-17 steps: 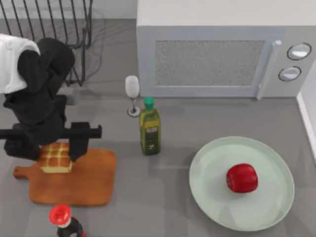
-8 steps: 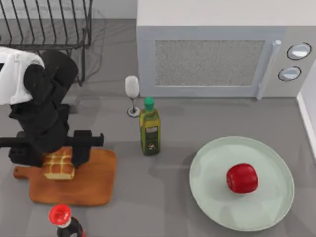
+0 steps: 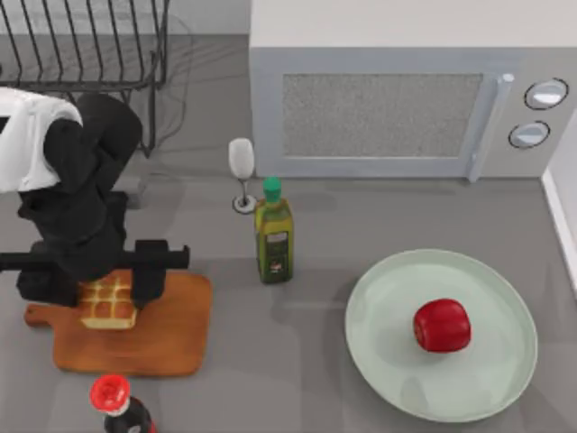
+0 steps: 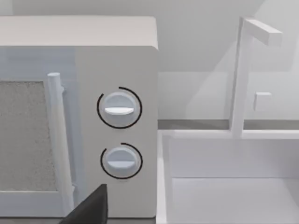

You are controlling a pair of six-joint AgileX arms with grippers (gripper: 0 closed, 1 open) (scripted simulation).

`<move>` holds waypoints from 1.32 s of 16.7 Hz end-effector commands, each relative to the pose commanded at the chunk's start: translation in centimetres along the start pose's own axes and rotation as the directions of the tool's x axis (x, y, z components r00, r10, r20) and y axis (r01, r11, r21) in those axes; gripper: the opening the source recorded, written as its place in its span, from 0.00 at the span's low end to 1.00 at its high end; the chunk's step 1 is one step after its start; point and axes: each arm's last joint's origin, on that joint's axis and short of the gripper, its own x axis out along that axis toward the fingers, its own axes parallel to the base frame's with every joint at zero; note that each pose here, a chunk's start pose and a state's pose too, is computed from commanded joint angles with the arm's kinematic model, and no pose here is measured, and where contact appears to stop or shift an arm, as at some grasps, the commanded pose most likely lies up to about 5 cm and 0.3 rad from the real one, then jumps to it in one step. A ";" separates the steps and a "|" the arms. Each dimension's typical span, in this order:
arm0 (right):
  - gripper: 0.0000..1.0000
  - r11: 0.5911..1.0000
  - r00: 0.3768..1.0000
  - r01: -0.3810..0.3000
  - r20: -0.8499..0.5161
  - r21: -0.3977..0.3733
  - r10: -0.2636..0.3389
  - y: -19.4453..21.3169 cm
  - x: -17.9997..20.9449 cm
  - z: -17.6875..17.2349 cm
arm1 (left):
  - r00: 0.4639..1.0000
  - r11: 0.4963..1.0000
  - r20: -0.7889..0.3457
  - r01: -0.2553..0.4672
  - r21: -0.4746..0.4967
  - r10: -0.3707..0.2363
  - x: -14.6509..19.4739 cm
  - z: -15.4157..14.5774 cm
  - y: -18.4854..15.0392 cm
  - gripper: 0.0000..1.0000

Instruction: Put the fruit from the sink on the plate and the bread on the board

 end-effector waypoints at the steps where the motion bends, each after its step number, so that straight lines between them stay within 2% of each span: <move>1: 1.00 1.000 1.000 0.000 0.000 0.000 0.000 0.0 0.0 0.0 | 1.000 1.000 0.000 0.000 0.000 0.000 0.0 0.0 0.0 0.38; 9: 1.00 1.000 1.000 0.000 0.000 0.000 0.000 0.0 0.0 0.0 | 1.000 1.000 0.000 0.000 0.000 0.000 0.0 0.0 0.0 0.98; 19: 1.00 1.000 1.000 0.000 0.000 0.000 0.000 0.0 0.0 0.0 | 1.000 1.000 0.001 0.000 0.000 0.000 0.0 0.0 0.0 1.00; 22: 1.00 1.000 1.000 0.000 0.000 0.000 0.000 0.0 0.0 0.0 | 0.997 1.000 0.071 0.020 -0.004 -0.019 -1.3 -0.2 0.5 1.00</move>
